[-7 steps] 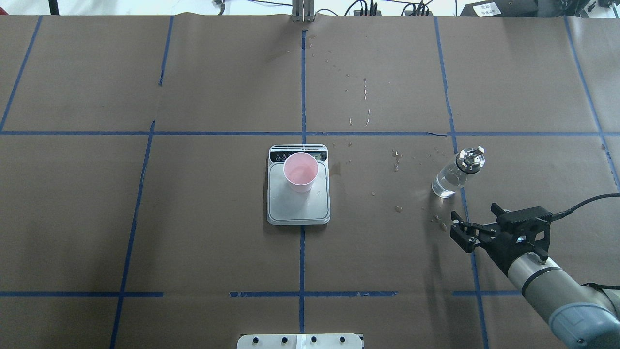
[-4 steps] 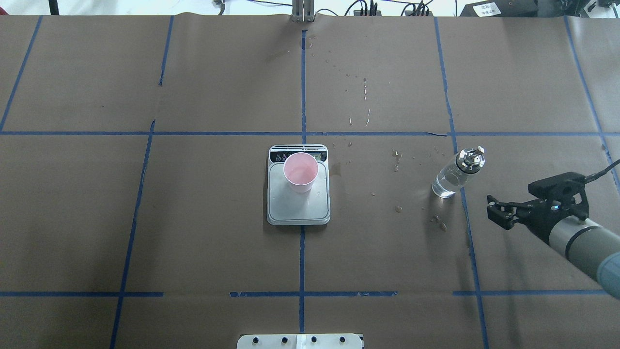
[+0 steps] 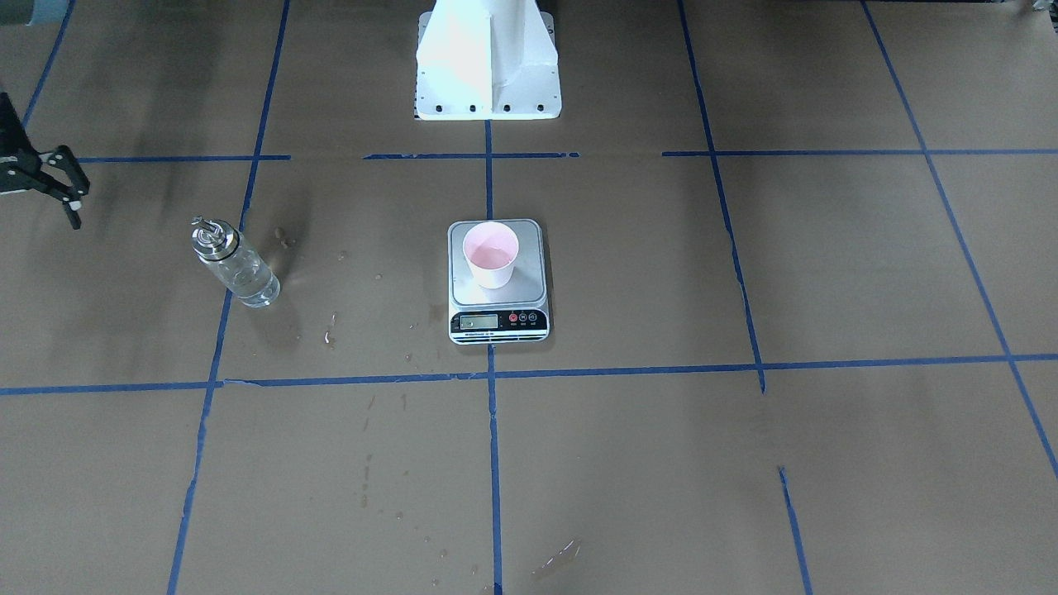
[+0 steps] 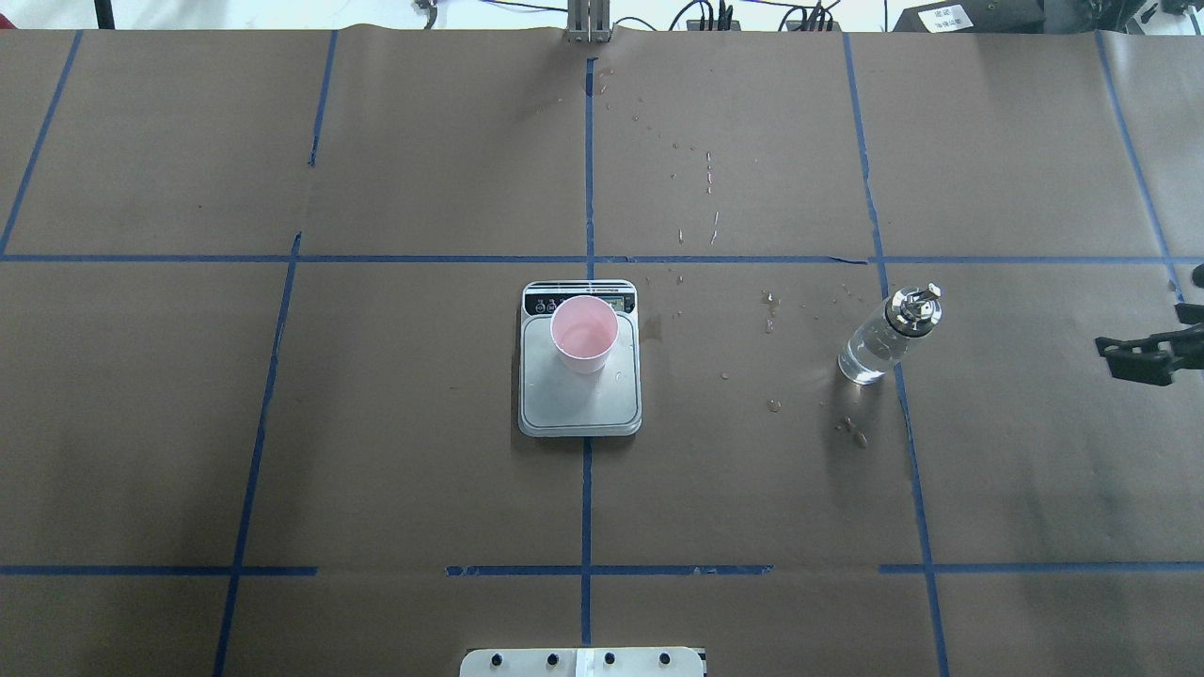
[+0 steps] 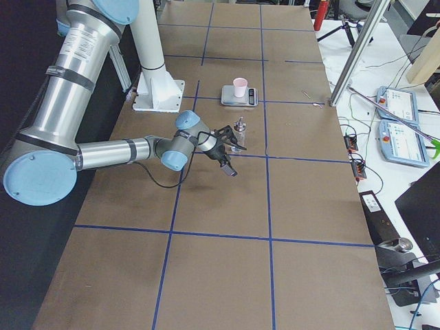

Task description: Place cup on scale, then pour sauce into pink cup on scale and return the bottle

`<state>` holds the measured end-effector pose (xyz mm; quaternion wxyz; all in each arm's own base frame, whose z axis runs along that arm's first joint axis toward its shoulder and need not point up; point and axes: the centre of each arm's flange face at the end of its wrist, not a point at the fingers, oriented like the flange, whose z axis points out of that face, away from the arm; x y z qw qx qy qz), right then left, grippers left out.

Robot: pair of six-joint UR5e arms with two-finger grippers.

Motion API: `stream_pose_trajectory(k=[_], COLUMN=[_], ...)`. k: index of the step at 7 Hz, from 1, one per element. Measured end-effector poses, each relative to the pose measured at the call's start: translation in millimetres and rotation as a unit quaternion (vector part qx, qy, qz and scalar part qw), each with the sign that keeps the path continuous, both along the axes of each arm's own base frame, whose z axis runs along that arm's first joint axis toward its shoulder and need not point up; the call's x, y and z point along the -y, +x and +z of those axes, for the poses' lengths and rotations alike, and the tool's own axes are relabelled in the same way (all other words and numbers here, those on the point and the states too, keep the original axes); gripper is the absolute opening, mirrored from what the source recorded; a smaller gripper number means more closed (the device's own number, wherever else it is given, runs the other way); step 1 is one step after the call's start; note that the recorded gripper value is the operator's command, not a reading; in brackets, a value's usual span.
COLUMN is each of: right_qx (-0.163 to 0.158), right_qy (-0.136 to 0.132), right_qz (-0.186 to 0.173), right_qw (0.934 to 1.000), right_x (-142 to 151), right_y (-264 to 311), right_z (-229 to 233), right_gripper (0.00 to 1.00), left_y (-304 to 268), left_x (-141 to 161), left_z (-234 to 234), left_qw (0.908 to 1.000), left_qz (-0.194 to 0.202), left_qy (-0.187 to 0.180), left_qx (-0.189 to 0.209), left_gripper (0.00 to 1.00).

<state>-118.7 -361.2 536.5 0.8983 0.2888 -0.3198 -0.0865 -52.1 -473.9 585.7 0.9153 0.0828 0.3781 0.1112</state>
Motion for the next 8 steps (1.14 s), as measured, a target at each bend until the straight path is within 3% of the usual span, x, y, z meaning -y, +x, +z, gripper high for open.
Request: stream_pose_trajectory(k=[2,4,6,7,8], right_qx=[0.022,-0.020,-0.040,-0.037,-0.028], right_qy=[-0.040,-0.104,-0.194,-0.241,-0.270], right_qz=[-0.033,-0.053,-0.048,-0.050,-0.053], right_qw=[0.9984,0.9929,0.9790,0.9686,0.9611], right_x=[21,52,55,48,43], right_y=[92,139,167,170,170], right_z=[1,6,40,80,106], right_gripper=[1.00,1.00,1.00,1.00,1.00], left_y=[0,0,0,0,0], left_x=[0,0,1,1,1], left_z=[2,2,2,3,3], left_qw=[1.0000,1.0000,1.0000,1.0000,1.0000], left_qz=[0.000,0.000,0.000,0.000,0.000], left_qy=[-0.001,0.003,0.005,0.005,0.004], left_qx=[0.000,0.000,0.000,0.000,0.000], left_gripper=[1.00,1.00,1.00,1.00,1.00])
